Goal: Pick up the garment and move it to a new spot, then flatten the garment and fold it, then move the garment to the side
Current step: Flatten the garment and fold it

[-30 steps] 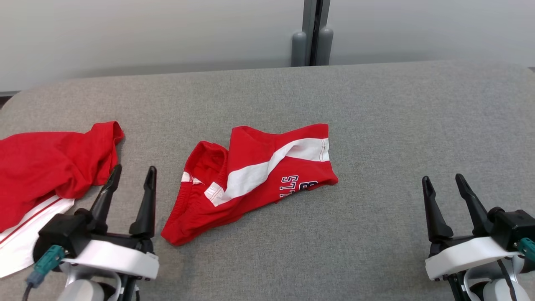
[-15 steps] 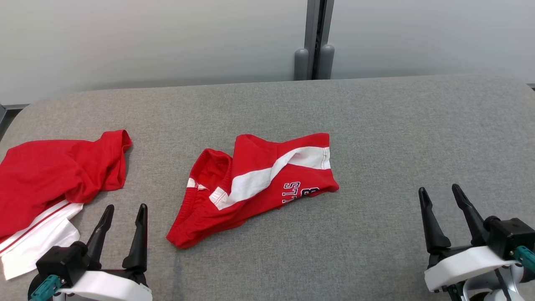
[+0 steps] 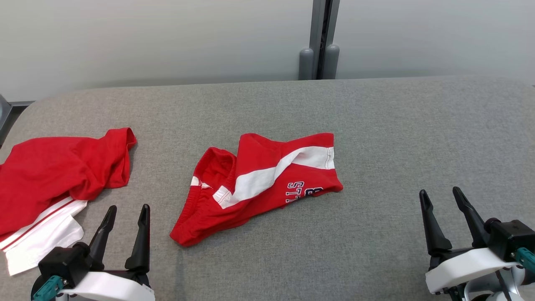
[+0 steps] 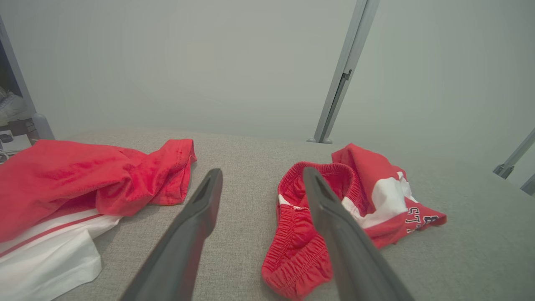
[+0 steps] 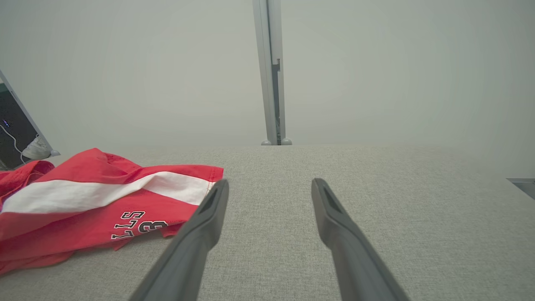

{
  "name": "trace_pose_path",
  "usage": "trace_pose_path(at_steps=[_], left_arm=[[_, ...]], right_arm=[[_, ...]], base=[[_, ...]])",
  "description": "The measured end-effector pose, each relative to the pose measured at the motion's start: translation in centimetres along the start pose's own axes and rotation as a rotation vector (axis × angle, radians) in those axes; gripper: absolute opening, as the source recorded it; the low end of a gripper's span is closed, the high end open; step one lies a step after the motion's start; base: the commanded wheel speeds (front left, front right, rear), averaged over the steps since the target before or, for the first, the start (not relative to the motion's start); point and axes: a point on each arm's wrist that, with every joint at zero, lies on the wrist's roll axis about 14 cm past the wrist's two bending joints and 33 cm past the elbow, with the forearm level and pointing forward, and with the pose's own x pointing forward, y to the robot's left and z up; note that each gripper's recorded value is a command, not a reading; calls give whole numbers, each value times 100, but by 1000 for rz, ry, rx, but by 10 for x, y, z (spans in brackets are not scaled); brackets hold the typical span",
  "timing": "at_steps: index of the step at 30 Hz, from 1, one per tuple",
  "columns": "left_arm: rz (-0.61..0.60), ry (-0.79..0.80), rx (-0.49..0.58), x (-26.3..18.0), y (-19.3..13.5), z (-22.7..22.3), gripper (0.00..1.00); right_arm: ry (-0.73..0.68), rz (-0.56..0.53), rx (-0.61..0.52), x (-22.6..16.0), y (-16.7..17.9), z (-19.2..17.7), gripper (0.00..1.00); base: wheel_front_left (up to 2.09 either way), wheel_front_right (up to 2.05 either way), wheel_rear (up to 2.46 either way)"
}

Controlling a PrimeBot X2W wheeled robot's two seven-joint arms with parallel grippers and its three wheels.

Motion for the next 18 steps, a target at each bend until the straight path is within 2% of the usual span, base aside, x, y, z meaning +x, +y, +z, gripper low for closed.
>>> trace_pose_path(at_steps=[9, 18], left_arm=[[10, -24, 1, 1, 1, 7, 100], [29, -71, -15, 9, 7, 15, 100]], right_arm=[[40, 31, -5, 13, 7, -12, 100], [105, 162, -27, 52, 42, -33, 100]], base=[[0, 0, 0], [0, 0, 0]])
